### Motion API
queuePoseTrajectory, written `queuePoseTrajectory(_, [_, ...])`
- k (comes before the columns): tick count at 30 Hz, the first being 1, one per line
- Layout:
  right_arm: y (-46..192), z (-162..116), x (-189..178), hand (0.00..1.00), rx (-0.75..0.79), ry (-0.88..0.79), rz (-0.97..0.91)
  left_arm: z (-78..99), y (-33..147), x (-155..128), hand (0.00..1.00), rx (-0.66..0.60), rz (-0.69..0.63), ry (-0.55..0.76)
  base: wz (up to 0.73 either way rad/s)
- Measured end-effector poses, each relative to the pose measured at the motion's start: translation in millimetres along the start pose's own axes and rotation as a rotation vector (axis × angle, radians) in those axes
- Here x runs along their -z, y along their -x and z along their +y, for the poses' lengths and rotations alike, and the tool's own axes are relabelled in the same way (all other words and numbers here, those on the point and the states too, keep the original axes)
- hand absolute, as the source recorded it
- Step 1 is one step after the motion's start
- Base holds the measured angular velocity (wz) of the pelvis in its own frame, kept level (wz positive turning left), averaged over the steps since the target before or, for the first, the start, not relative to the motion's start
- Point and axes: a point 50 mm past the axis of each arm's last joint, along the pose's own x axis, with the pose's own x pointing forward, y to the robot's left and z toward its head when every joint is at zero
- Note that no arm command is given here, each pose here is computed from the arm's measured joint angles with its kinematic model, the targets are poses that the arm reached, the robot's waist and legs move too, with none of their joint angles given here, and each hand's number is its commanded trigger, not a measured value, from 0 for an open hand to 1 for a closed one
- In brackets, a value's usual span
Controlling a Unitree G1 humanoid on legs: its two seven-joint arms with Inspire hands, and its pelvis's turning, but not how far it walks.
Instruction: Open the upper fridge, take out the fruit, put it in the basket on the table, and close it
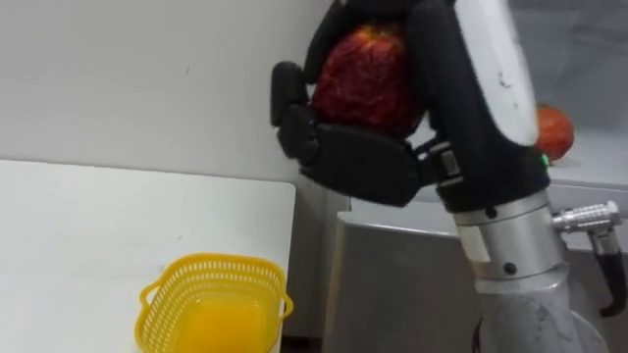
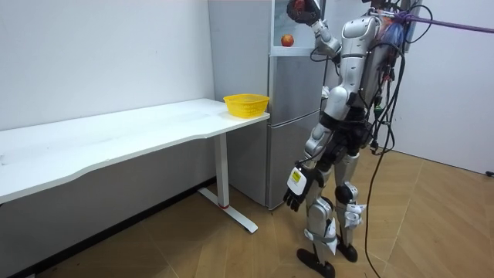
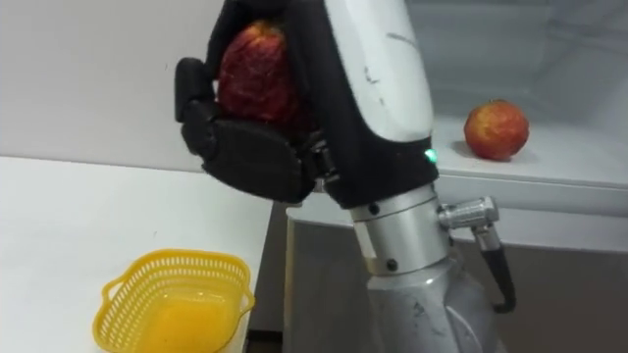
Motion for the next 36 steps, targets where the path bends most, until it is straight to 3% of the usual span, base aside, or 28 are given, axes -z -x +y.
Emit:
queuePoseTrajectory(7, [3.4,17.6,-9.6,1.00,-0.123,0.003,-0.041,-0.5,-0.1,-0.7,0.00,0.021,-0.002,-0.002,0.13])
queuePoseTrajectory(11, [6.5,29.2,-7.6,1.00,-0.191,0.087,-0.053,1.4,-0.4,-4.8,0.00,0.022,-0.011,-0.002,0.14])
queuePoseTrajectory(15, [10.3,42.0,4.3,1.00,-0.265,0.161,-0.009,0.6,-0.3,-5.6,0.00,0.039,-0.015,-0.002,0.11])
queuePoseTrajectory(25, [31.5,81.9,41.0,1.00,-0.447,0.165,0.158,-1.3,0.1,-2.2,0.00,0.041,-0.009,-0.002,0.11])
queuePoseTrajectory(36, [55.7,94.6,76.5,1.00,-0.575,0.230,0.287,-2.5,0.3,-2.5,0.00,0.042,-0.019,-0.019,0.01])
